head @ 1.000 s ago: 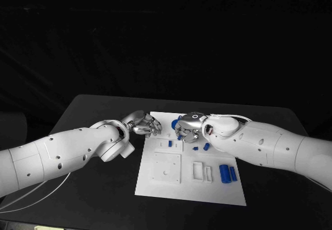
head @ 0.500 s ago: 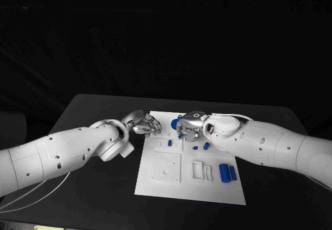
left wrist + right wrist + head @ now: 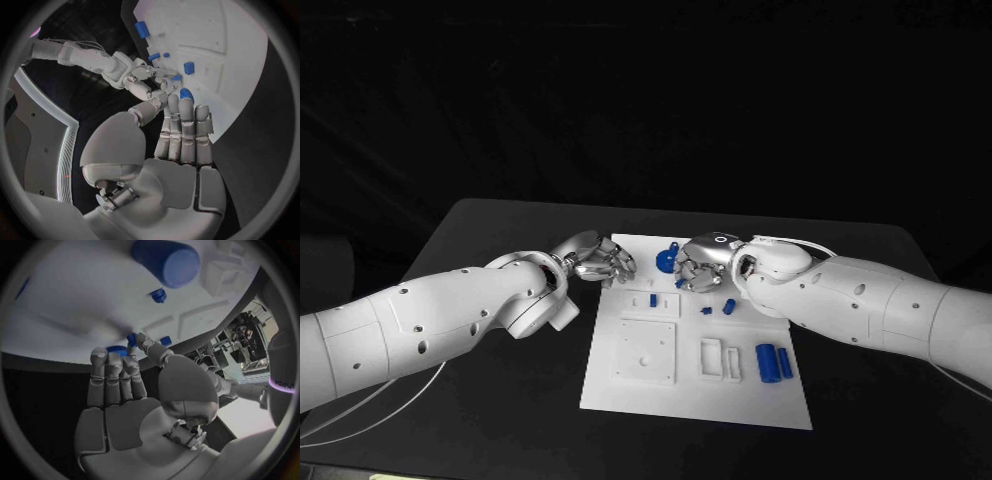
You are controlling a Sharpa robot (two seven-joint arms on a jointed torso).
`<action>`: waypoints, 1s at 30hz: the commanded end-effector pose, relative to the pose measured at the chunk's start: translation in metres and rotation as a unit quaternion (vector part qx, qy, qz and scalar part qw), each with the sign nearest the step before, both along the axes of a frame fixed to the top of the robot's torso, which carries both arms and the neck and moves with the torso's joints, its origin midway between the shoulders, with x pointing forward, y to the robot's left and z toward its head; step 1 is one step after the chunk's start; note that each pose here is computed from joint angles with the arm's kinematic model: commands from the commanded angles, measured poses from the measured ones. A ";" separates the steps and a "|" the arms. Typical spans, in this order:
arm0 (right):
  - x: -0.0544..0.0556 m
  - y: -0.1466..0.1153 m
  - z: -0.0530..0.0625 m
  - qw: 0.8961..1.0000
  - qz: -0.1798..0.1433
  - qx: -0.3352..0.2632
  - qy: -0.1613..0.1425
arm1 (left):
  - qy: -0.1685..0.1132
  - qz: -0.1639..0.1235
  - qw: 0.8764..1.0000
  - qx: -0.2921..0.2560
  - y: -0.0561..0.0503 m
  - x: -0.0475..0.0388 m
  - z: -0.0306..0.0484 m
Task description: Assemble the parts on the task board
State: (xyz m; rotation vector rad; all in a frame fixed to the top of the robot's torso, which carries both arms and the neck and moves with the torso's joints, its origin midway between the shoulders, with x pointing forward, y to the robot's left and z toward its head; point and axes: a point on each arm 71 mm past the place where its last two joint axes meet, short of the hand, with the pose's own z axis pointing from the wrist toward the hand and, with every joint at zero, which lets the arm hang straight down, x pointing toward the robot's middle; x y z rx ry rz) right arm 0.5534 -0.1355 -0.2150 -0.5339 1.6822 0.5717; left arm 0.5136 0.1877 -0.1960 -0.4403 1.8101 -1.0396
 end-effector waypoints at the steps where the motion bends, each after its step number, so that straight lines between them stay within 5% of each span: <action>1: 0.003 -0.005 0.004 0.996 -0.035 0.067 0.051 | 0.006 -0.006 1.000 -0.023 0.000 0.0003 0.0018; 11: 0.010 -0.023 0.027 0.971 -0.096 0.168 0.143 | -0.019 -0.014 0.999 -0.047 -0.001 0.0007 0.0088; 18: 0.009 -0.030 0.032 0.944 -0.120 0.215 0.218 | -0.082 -0.032 0.995 -0.041 -0.005 -0.0009 0.0165; 26: 0.006 -0.032 0.028 0.896 -0.141 0.265 0.327 | -0.113 -0.046 0.992 -0.031 -0.012 -0.0012 0.0191; 28: 0.005 -0.031 0.027 0.885 -0.141 0.274 0.348 | -0.106 -0.044 0.993 -0.026 -0.013 -0.0003 0.0177; 30: 0.003 -0.029 0.027 0.880 -0.140 0.279 0.358 | -0.069 -0.033 0.996 -0.044 -0.014 0.0020 0.0141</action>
